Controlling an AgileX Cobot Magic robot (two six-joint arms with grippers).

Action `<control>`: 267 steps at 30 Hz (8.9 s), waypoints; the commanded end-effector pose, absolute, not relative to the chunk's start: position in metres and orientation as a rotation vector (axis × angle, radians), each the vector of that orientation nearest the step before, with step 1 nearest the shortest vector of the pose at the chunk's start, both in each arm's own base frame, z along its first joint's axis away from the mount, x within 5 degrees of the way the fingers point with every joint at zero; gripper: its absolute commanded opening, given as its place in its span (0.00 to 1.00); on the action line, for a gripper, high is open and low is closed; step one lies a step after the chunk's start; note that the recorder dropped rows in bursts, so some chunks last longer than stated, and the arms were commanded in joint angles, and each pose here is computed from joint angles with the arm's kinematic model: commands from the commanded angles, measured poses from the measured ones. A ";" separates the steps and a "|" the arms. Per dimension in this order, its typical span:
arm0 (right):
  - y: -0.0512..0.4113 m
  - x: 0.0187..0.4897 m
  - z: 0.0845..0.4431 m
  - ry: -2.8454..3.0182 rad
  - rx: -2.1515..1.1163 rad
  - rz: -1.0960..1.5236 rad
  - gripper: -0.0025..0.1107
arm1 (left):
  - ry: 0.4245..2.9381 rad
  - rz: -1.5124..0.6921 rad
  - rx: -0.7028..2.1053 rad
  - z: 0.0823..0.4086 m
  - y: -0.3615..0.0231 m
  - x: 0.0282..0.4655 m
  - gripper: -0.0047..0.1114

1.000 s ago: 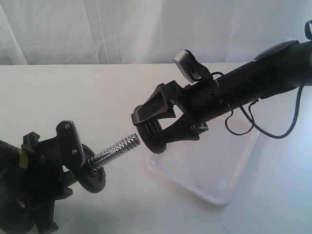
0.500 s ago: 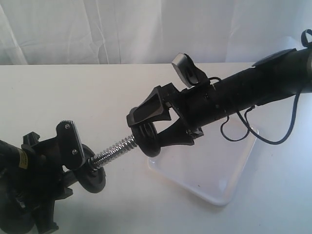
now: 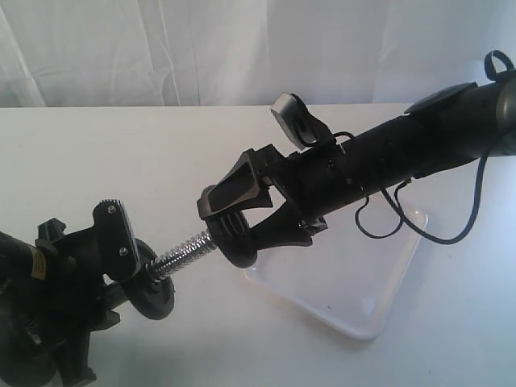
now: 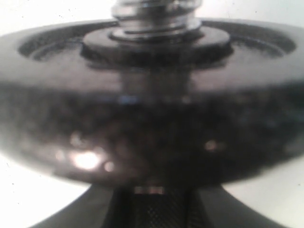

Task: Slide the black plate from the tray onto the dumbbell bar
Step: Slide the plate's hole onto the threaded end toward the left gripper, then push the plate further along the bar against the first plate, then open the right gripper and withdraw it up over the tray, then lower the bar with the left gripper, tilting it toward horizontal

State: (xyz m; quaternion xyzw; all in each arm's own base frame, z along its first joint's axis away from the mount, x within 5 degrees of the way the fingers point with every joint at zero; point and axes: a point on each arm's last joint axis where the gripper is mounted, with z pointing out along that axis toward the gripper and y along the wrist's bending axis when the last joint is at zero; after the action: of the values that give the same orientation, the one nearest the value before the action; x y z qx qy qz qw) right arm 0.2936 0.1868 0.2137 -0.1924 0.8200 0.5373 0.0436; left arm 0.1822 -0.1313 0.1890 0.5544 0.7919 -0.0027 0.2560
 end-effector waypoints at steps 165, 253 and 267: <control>0.205 0.269 0.219 2.792 -1.056 1.152 0.02 | 2.016 -0.055 1.296 0.226 -0.133 0.182 0.04; 0.130 0.260 0.303 2.473 -0.555 0.257 0.02 | 2.372 -0.106 1.211 0.167 -0.143 0.196 0.43; 0.130 0.260 0.303 2.473 -0.555 0.257 0.02 | 2.449 -0.090 1.248 0.159 -0.140 0.193 0.53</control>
State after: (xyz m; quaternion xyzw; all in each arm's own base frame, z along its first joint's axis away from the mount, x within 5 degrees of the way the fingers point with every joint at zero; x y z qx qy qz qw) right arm 0.2599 0.1326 0.3007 -0.2114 0.9297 0.0988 0.2849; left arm 0.1957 -0.1412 0.1598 0.4464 0.8688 -0.0319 0.2120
